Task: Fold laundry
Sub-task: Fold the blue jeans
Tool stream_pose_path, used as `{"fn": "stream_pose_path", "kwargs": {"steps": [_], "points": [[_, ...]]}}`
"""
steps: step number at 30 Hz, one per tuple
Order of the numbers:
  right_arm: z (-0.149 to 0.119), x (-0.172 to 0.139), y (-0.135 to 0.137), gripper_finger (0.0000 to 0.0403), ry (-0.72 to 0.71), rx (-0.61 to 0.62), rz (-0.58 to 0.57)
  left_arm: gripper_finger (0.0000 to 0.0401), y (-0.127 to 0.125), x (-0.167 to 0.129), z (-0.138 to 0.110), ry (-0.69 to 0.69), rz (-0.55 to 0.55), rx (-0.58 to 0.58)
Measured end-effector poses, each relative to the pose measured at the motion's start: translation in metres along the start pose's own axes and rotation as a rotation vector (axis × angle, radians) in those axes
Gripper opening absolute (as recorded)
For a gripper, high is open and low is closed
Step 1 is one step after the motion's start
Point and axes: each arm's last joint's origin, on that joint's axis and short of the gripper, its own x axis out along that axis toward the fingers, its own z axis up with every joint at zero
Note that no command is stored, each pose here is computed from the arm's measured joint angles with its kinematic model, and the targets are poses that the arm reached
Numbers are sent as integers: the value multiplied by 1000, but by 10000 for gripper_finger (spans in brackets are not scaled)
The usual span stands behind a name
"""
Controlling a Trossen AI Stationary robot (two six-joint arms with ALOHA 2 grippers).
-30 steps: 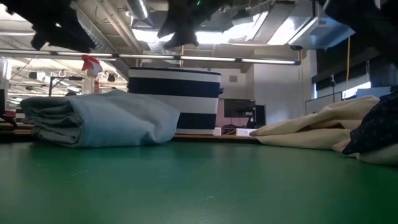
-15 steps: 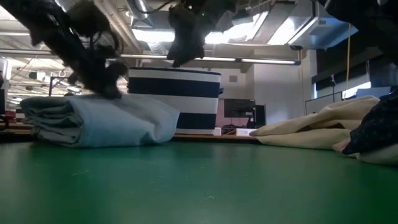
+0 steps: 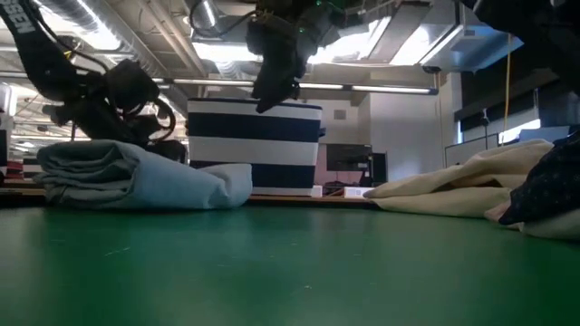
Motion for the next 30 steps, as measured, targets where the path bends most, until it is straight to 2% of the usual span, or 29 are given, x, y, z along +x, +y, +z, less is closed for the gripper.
{"fn": "stream_pose_path", "kwargs": {"steps": [4,6,12,15,18,21,25,30], "points": [[-1,-10,8,239,5,-3,49,111,-3,-1,-10,-23,-63,36],[0,-16,18,239,4,-18,61,111,-10,-4,-12,-33,-140,82],[1,-19,51,239,13,-78,86,111,-36,-18,-17,-22,-593,288],[1,-13,65,239,19,-101,98,111,-47,-25,-22,-15,-737,337],[-7,4,74,239,54,-85,61,111,-62,-35,-25,-47,-860,391],[-18,24,80,239,100,-57,33,111,-85,-45,-20,-82,-948,452],[-32,47,89,239,119,-19,35,111,-114,-65,3,-161,-1055,503],[-35,61,96,239,64,26,-5,111,-112,-98,41,-94,-1042,515]]}}
